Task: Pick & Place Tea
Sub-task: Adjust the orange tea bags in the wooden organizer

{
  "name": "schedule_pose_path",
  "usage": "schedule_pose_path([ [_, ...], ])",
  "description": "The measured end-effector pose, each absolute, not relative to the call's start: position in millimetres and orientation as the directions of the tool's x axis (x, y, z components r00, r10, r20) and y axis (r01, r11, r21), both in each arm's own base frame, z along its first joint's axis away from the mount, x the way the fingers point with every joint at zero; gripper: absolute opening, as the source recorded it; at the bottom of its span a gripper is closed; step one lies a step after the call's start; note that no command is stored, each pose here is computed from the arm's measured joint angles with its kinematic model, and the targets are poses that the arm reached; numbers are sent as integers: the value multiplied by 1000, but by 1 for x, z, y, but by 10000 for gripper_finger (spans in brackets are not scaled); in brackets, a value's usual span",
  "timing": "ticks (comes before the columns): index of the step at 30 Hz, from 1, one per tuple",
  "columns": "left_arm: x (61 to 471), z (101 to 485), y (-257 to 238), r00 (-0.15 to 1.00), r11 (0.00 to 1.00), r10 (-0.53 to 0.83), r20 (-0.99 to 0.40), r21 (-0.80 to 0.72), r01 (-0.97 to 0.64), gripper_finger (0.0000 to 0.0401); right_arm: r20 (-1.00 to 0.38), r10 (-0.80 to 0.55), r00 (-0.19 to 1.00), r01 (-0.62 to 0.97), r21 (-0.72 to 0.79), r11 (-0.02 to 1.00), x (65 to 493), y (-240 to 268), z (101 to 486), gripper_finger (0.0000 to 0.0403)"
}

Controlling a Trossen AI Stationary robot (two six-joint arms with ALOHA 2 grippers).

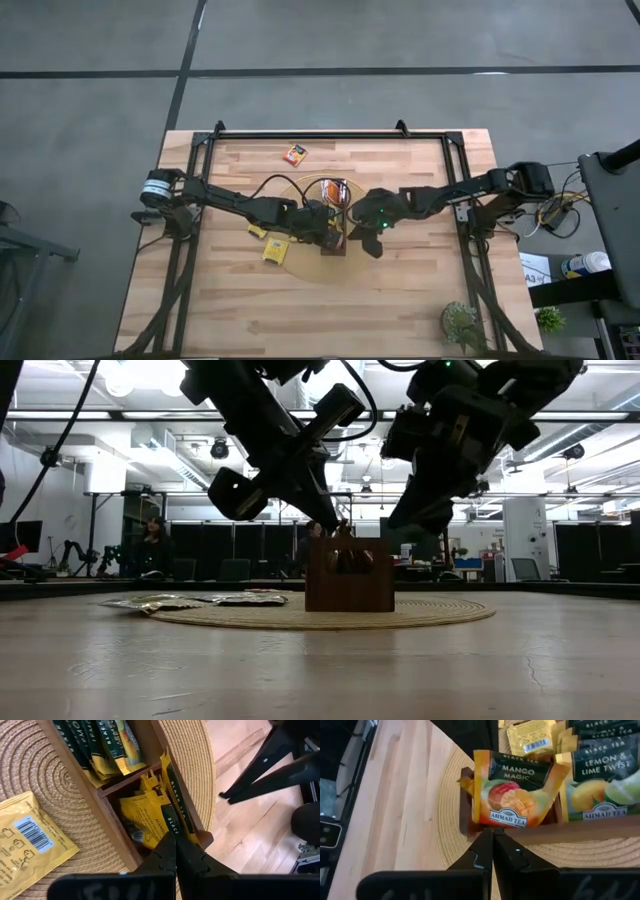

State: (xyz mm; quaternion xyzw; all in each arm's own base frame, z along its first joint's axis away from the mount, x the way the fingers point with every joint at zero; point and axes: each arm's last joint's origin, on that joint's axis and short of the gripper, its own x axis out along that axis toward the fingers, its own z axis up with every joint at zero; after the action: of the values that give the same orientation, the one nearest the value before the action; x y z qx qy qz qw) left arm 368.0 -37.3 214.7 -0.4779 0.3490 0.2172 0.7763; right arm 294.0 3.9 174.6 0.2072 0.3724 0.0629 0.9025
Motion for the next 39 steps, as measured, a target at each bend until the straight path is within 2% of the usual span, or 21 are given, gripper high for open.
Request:
schedule_pose_path([
  [15, 368, 215, -38, 663, 454, -5, -749, -593, -665, 0, -671, 246, 700, 49, 389, 920, 317, 3, 156, 8],
  [39, 360, 223, -37, 652, 461, -3, -758, -580, -672, 0, -642, 279, 714, -22, 379, 925, 334, 4, 165, 8],
])
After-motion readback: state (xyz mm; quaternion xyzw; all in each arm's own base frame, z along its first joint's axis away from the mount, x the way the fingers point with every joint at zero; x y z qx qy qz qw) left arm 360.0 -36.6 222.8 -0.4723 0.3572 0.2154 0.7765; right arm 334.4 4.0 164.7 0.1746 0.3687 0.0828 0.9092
